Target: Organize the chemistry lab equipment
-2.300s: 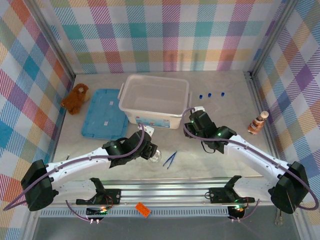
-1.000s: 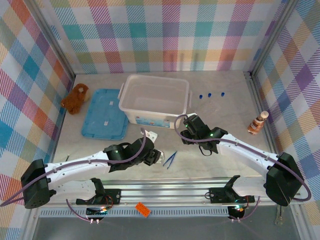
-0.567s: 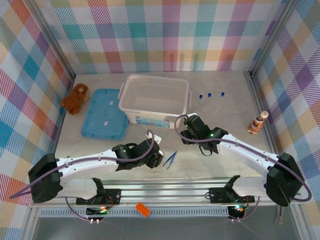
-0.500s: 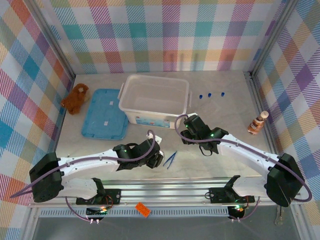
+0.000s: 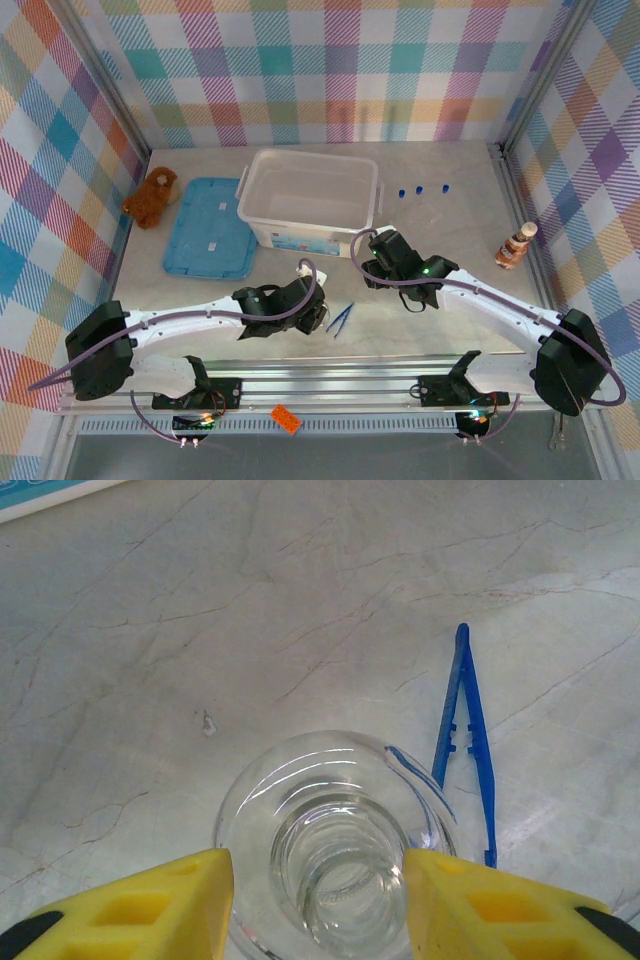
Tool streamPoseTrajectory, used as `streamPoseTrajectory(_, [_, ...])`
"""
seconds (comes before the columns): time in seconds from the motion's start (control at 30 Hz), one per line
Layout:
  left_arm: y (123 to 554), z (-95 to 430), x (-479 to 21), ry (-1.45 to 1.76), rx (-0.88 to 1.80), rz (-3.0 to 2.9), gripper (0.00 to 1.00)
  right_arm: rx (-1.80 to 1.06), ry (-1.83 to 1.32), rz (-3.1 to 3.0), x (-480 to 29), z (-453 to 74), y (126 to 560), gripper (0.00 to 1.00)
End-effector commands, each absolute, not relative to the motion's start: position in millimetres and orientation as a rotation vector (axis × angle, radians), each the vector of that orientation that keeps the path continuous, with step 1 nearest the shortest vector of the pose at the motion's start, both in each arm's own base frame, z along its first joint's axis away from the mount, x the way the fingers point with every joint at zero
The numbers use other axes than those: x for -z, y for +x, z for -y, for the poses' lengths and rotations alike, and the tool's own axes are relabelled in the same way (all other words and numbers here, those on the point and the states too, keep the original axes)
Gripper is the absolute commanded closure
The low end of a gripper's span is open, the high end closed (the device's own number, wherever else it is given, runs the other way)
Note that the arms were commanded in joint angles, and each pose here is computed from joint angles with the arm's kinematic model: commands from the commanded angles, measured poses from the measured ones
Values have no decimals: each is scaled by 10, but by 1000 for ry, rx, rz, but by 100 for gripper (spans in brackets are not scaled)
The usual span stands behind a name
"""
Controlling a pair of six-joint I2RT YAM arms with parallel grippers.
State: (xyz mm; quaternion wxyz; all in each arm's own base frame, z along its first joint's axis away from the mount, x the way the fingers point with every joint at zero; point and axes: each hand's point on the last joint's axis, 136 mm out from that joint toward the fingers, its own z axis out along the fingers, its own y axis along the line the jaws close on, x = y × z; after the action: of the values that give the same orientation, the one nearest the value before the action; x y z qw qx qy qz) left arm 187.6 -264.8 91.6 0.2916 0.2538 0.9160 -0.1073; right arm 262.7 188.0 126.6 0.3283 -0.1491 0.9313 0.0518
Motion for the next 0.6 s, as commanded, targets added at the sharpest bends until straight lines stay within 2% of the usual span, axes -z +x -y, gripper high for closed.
streamPoseTrajectory(0.0, [1895,2728,-989,672,295,-2428,52,-124,-392,-2428,-1274,-1857,2611,43])
streamPoseTrajectory(0.1, [1897,2735,-973,674,294,-2432,53,-124,-390,-2427,-1274,-1858,2616,43])
streamPoseTrajectory(0.37, [1907,2730,-983,670,285,-2429,68,-120,-388,-2428,-1268,-1854,2616,43])
streamPoseTrajectory(0.57, [1925,2710,-975,664,263,-2428,74,-117,-385,-2424,-1274,-1846,2620,43])
